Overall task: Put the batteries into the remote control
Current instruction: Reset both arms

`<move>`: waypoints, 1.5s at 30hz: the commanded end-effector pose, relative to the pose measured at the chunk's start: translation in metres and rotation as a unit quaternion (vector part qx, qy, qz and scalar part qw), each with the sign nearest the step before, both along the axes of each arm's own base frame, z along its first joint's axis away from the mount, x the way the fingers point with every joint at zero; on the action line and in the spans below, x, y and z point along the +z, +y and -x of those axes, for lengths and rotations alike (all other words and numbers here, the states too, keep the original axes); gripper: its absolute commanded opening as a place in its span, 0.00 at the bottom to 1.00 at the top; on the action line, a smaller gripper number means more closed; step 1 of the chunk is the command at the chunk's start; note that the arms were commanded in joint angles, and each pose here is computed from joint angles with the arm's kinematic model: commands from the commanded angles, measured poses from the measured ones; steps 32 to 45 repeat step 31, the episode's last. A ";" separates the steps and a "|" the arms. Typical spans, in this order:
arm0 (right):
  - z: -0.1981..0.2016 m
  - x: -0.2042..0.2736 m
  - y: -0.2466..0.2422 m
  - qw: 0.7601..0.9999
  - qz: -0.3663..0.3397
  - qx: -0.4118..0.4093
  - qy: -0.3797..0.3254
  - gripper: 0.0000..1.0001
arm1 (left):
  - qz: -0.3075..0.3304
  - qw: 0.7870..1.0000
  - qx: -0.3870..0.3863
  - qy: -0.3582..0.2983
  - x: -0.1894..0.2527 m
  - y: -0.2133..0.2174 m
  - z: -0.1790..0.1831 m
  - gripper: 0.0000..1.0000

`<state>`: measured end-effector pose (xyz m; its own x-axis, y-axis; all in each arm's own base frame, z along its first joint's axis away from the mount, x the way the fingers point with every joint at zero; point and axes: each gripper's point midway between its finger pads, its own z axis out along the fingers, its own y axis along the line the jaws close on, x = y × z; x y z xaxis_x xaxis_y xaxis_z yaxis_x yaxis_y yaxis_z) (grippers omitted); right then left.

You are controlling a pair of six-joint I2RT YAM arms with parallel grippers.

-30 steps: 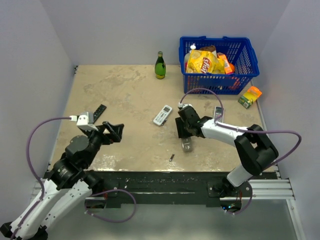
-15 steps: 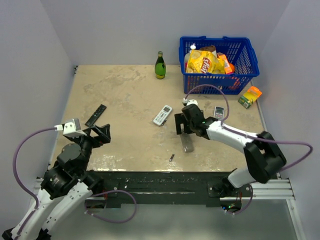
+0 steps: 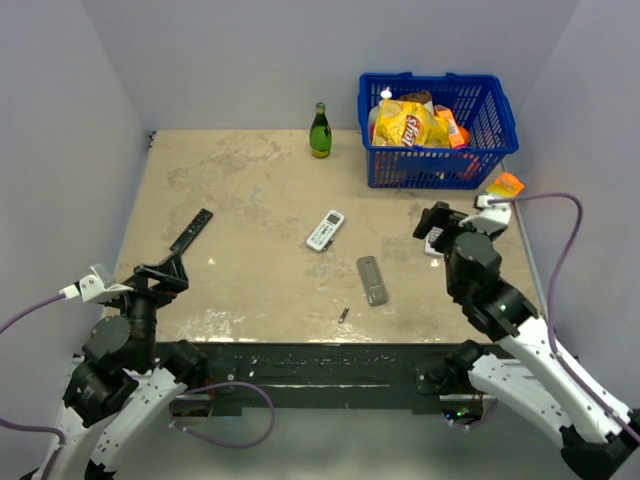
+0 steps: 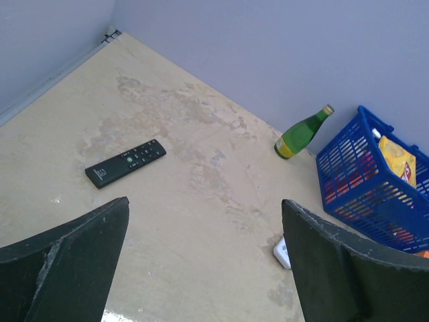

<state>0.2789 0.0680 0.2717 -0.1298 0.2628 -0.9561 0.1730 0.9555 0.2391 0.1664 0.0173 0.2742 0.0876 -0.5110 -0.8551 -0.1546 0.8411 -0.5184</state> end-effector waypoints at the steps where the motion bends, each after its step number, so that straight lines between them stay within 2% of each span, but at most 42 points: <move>1: 0.019 0.017 -0.036 0.995 -0.033 -0.068 -0.058 0.98 | 0.066 0.995 0.030 -0.070 0.021 0.026 0.022 1.00; 4: 0.037 0.035 -0.050 0.988 -0.073 -0.070 -0.115 0.98 | 0.056 0.996 0.029 -0.056 0.018 0.023 0.020 1.00; 9: 0.045 0.041 -0.058 0.983 -0.089 -0.075 -0.141 0.98 | 0.052 0.997 0.027 -0.054 0.018 0.022 0.019 1.00; 45: 0.046 0.043 -0.056 0.983 -0.089 -0.064 -0.150 0.98 | 0.056 0.997 0.025 -0.055 0.017 0.022 0.020 1.00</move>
